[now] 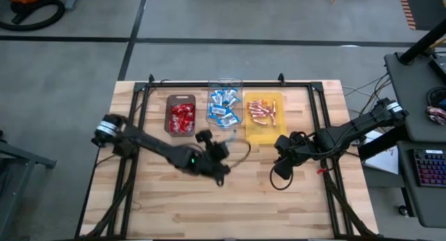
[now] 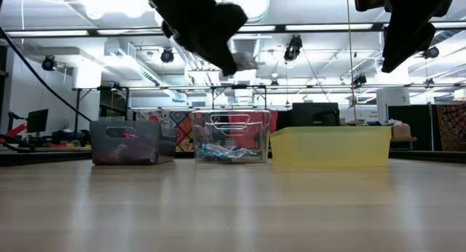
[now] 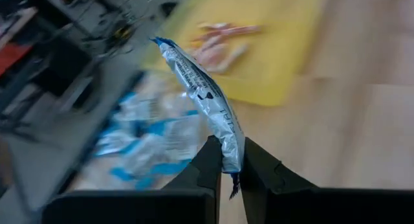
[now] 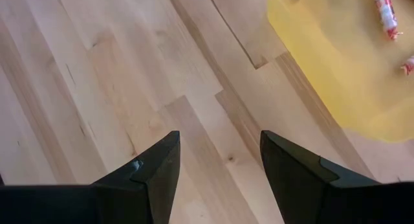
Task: Sort candy
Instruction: Put the white chocolate into the transparent bin, then return to Home Position
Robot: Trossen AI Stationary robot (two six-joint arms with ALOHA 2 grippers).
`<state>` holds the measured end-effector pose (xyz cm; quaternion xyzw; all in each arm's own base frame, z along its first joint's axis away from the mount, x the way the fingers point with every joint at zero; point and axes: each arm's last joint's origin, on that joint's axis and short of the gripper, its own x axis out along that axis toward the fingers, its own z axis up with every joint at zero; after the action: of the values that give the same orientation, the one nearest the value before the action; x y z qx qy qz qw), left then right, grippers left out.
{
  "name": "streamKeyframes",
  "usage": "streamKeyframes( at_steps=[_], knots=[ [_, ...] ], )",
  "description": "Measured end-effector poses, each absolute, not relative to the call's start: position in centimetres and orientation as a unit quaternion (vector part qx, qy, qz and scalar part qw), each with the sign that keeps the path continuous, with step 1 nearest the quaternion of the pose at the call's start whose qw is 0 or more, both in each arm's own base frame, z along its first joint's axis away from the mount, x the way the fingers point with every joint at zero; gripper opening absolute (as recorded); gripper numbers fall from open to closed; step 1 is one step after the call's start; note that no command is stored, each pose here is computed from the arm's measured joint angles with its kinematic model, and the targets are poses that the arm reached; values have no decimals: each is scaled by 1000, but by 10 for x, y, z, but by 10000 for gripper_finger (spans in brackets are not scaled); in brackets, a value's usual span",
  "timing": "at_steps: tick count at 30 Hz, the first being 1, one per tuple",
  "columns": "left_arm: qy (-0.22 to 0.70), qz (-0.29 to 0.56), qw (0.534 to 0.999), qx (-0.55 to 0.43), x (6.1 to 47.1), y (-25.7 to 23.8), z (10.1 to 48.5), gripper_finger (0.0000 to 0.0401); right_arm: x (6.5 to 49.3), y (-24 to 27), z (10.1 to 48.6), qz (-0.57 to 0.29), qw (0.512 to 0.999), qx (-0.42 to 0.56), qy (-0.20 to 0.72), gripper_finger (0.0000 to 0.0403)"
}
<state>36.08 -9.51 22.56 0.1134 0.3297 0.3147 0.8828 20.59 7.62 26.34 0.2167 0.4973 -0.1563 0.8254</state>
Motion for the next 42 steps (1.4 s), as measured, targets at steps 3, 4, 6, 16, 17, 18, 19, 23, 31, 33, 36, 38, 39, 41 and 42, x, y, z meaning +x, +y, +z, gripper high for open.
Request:
streamKeyframes(
  at_steps=[3, 4, 6, 16, 17, 18, 19, 23, 31, 33, 36, 38, 39, 41, 42],
  knots=[
    [345, 339, 868, 114, 359, -64, 237, 11, 206, 76, 263, -155, 826, 213, 497, 203],
    [351, 339, 866, 113, 360, -54, 240, 11, 206, 76, 263, -156, 827, 213, 497, 203],
    [369, 330, 861, 113, 362, -32, 243, 11, 206, 76, 264, -160, 829, 209, 493, 203],
    [426, 360, 825, 91, 359, 79, 240, 21, 206, 75, 264, -170, 834, 198, 485, 203],
    [423, 361, 827, 80, 358, 88, 241, 21, 206, 75, 264, -169, 835, 196, 486, 203],
    [423, 356, 830, 72, 357, 95, 241, 22, 206, 75, 264, -168, 836, 193, 486, 203],
    [423, 348, 834, 67, 356, 101, 241, 23, 206, 75, 264, -168, 837, 191, 486, 203],
    [426, 345, 835, 54, 352, 118, 241, 42, 207, 73, 264, -181, 842, 179, 475, 203],
    [426, 329, 841, 62, 354, 119, 241, 121, 207, 72, 265, -189, 853, 144, 465, 203],
    [427, 325, 842, 62, 354, 115, 242, 138, 207, 72, 265, -188, 855, 132, 465, 203],
    [426, 303, 850, 68, 354, 99, 247, 155, 208, 72, 261, -183, 863, 106, 459, 203],
    [417, 270, 865, 70, 354, 82, 253, 159, 209, 72, 257, -174, 870, 89, 452, 203],
    [411, 251, 874, 71, 353, 72, 257, 160, 210, 73, 255, -167, 875, 83, 447, 203],
    [399, 217, 888, 80, 347, 50, 263, 160, 212, 74, 249, -150, 885, 67, 436, 203],
    [389, 197, 896, 88, 341, 38, 266, 159, 213, 75, 246, -140, 890, 59, 429, 203]
  ],
)
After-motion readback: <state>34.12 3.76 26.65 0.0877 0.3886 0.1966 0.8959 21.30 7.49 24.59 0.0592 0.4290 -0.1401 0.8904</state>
